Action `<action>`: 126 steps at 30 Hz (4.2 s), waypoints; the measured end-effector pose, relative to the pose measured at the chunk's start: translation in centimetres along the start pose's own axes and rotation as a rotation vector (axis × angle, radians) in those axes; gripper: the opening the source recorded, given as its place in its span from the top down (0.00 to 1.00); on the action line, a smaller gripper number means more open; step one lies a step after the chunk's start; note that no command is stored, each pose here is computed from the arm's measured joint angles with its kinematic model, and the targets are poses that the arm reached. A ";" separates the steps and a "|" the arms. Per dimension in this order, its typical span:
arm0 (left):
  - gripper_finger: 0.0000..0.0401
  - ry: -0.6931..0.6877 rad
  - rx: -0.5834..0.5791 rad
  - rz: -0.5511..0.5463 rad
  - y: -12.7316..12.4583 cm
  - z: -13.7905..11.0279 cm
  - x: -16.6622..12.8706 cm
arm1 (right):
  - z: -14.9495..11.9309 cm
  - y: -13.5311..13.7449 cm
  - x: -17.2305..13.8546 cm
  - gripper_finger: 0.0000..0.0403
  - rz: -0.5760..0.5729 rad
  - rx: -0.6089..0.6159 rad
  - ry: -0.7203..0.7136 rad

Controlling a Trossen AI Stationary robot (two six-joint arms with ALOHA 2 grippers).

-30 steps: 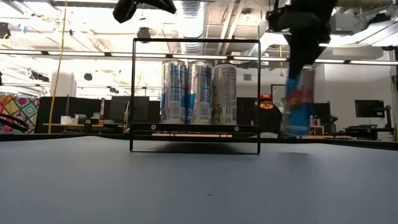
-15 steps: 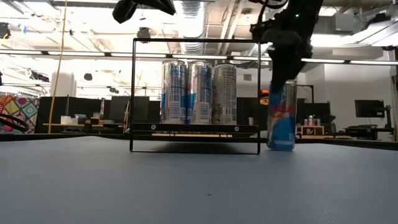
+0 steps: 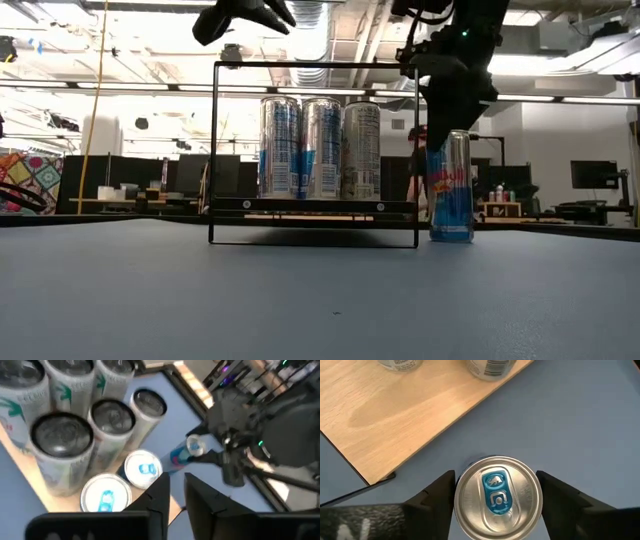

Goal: Place canned beverage on shelf
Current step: Put the blue soda can on the shelf

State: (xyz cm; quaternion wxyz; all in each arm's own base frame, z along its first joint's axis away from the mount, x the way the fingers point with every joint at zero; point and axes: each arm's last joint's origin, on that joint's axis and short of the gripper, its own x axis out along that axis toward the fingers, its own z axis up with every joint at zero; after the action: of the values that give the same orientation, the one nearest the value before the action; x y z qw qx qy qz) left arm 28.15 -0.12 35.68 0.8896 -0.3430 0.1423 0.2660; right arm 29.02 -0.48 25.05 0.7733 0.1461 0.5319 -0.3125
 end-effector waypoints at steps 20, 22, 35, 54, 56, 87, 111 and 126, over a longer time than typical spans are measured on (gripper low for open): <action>0.68 0.010 0.046 -0.107 -0.7 0.3 0.2 | -0.2 -0.8 -1.8 0.37 0.061 -0.012 -0.031; 0.65 0.007 0.065 -0.110 -0.7 0.3 0.2 | -0.2 -0.9 -2.1 0.37 0.066 -0.009 -0.039; 0.32 0.043 0.102 -0.150 -0.9 0.2 0.1 | -0.2 -1.0 -2.4 0.36 0.074 -0.054 -0.054; 0.30 0.065 0.109 -0.172 -0.9 0.1 0.1 | 0.4 -1.5 -4.3 0.24 0.149 -0.055 -0.177; 0.30 0.071 0.109 -0.182 -1.0 0.1 0.1 | 0.4 -1.7 -5.2 0.24 0.173 -0.057 -0.216; 0.30 -0.013 0.141 -0.354 -2.3 1.1 -0.2 | -6.8 -2.8 -6.4 0.24 0.173 -0.564 -0.363; 0.30 0.007 0.133 -0.339 -2.1 1.0 -0.1 | -2.5 -2.4 -0.2 0.24 0.291 -0.893 -0.222; 0.30 0.012 0.123 -0.337 -2.1 0.9 -0.1 | -2.6 -2.7 -0.1 0.56 0.285 -0.676 -0.169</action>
State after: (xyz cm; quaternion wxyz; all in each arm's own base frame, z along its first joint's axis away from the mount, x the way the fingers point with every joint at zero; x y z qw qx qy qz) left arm 29.33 -0.83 37.52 0.9400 -0.3085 0.1041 0.1021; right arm 25.39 -1.03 24.36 0.8547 -0.0712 0.5139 -0.0193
